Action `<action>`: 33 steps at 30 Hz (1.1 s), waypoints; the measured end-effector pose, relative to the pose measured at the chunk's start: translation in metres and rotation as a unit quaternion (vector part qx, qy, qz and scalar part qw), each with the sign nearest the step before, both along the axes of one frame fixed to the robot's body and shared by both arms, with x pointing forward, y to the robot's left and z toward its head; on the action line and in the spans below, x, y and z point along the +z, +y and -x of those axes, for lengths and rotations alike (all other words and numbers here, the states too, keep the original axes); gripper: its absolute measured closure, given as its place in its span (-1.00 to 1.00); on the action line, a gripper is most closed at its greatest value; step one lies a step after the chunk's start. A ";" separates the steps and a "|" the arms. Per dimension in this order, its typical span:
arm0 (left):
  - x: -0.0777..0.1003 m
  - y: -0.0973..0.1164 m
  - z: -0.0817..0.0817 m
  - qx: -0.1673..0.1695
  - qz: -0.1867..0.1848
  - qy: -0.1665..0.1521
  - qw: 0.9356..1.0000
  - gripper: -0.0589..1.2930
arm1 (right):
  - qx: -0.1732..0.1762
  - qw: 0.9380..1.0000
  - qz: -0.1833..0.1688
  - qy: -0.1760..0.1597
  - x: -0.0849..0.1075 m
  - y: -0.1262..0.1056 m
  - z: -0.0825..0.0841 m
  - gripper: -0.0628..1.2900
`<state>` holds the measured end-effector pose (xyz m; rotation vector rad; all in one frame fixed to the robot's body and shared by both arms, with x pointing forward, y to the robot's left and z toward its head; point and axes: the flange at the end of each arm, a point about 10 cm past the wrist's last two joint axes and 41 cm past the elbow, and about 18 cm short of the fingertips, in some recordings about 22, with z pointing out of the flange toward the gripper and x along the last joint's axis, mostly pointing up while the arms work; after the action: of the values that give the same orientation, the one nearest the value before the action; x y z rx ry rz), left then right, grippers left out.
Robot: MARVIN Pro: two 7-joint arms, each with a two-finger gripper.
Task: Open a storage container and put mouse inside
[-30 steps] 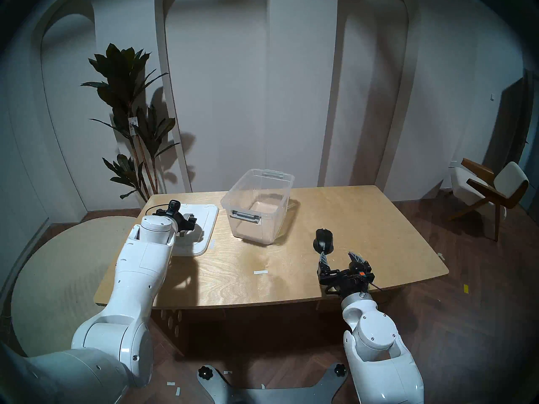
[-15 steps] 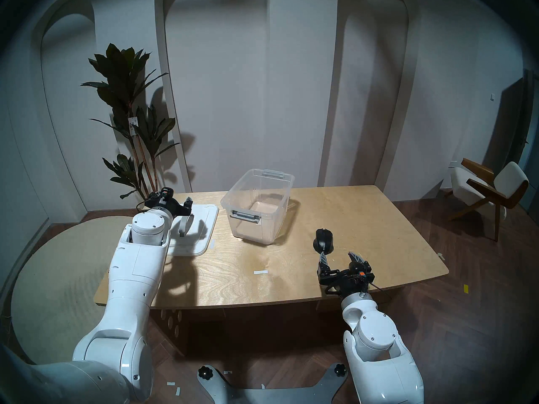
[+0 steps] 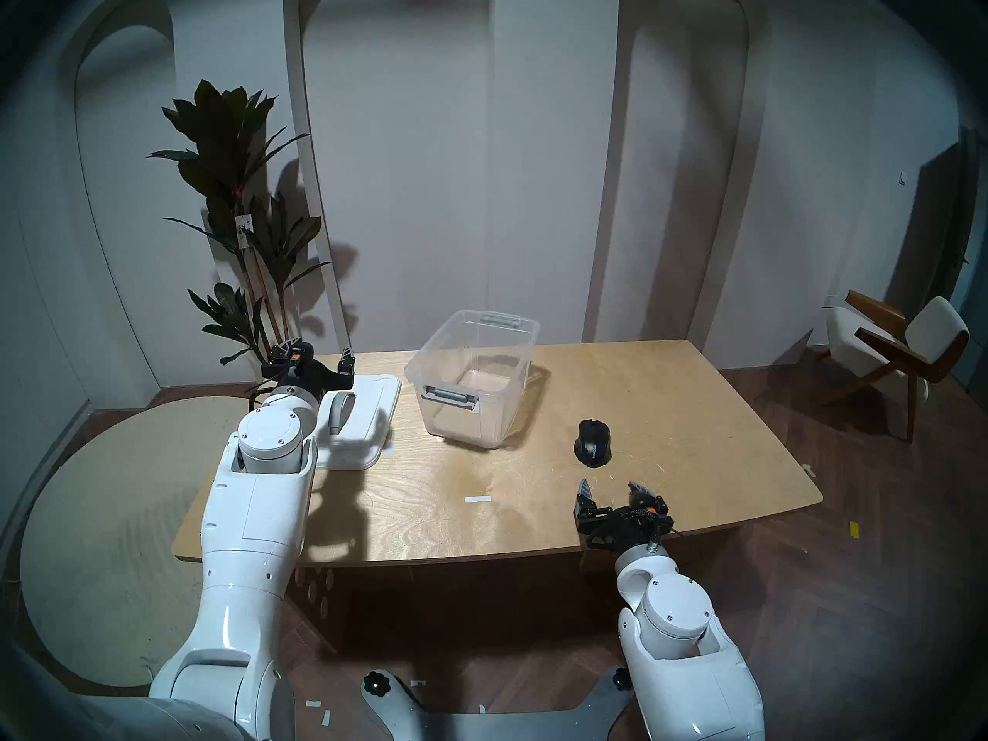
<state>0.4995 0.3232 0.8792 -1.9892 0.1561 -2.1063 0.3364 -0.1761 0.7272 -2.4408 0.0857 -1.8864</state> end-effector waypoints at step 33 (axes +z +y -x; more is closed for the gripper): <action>0.014 -0.017 0.044 -0.009 0.035 0.001 0.999 -0.94 | -0.048 0.995 -0.002 -0.082 0.062 0.052 -0.014 -0.94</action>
<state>0.4558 0.3064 0.8931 -2.0361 0.1032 -2.1491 0.3508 -0.1242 0.7890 -2.3065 0.2018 -2.1160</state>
